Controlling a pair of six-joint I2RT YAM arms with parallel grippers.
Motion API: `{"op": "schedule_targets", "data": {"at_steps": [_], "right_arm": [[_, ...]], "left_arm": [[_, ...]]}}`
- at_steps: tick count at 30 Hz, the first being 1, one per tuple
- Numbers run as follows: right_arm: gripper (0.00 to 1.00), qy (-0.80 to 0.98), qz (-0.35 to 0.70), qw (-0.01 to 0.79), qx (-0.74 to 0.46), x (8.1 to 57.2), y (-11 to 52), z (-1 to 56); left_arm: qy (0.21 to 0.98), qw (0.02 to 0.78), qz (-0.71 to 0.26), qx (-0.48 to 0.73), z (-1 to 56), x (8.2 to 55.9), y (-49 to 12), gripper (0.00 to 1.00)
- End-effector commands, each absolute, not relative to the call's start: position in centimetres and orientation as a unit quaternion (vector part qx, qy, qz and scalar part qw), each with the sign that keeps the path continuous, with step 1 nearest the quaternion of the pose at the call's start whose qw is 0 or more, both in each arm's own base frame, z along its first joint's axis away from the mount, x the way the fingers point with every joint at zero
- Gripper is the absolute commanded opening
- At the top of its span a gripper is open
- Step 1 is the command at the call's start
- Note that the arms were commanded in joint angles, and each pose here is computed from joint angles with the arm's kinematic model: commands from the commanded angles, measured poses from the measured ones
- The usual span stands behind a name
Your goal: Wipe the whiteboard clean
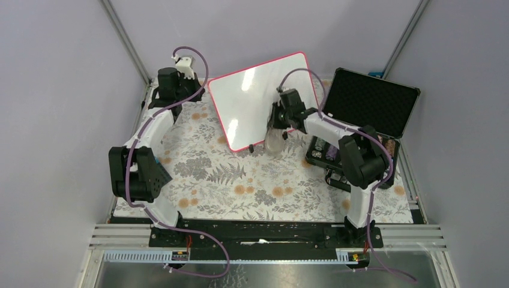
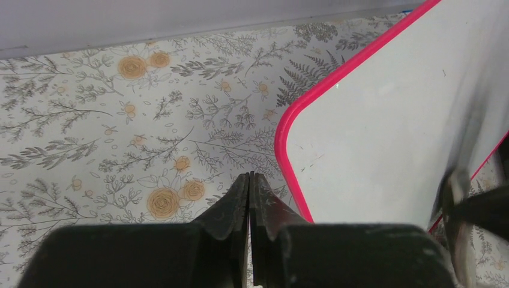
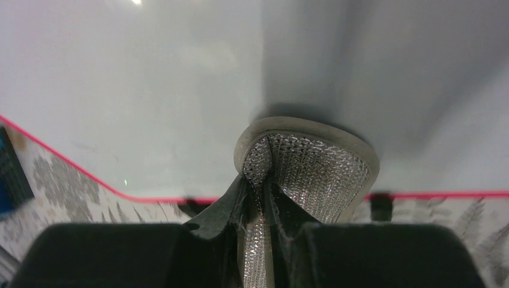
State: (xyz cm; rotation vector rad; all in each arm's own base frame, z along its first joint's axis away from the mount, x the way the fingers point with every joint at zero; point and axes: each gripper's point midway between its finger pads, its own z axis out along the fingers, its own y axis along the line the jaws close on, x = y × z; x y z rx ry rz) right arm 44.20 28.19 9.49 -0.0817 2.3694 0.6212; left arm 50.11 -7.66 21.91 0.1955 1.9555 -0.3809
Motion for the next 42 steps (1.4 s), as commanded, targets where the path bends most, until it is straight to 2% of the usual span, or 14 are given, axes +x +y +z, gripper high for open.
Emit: {"op": "schedule_targets", "data": {"at_steps": [1, 13, 17, 20, 23, 27, 30, 32, 37, 42], "right_arm": [[0.0, 0.912, 0.27, 0.303, -0.053, 38.3, 29.6, 9.0], [0.02, 0.916, 0.272, 0.279, -0.097, 29.4, 26.4, 8.9], [0.22, 0.911, 0.275, 0.285, -0.114, 28.1, 25.9, 9.2], [0.39, 0.906, 0.27, 0.302, -0.12, 28.1, 25.4, 10.3], [0.67, 0.895, 0.262, 0.337, -0.128, 28.4, 24.7, 13.1], [0.97, 0.873, 0.231, 0.408, -0.134, 29.5, 23.1, 18.3], [1.0, 0.851, 0.195, 0.472, -0.125, 30.5, 21.1, 23.2], [1.0, 0.832, 0.171, 0.517, -0.104, 30.9, 19.4, 26.8], [1.0, 0.767, 0.145, 0.623, -0.052, 29.8, 15.2, 35.9], [1.0, 0.704, 0.148, 0.695, -0.02, 26.8, 11.6, 43.1]], "left_arm": [[0.787, 0.597, -0.141, 0.067, 27.1, 49.8, -6.7, 0.05], [0.775, 0.611, -0.157, 0.048, 29.3, 48.7, -7.1, 0.2], [0.759, 0.627, -0.165, 0.056, 31.5, 47.7, -7.7, 0.3], [0.74, 0.647, -0.168, 0.079, 34.4, 46.4, -8.7, 0.44], [0.719, 0.657, -0.198, 0.111, 37.4, 44.3, -10.7, 0.54], [0.684, 0.646, -0.284, 0.184, 40.6, 40.4, -15.4, 0.65], [0.657, 0.644, -0.313, 0.236, 42.7, 37.1, -18.7, 0.73], [0.635, 0.65, -0.327, 0.257, 44.4, 35.1, -20.2, 0.97], [0.577, 0.688, -0.351, 0.266, 49.7, 31.0, -20.5, 0.99], [0.514, 0.758, -0.329, 0.229, 54.4, 27.5, -17.9, 0.99]]}}
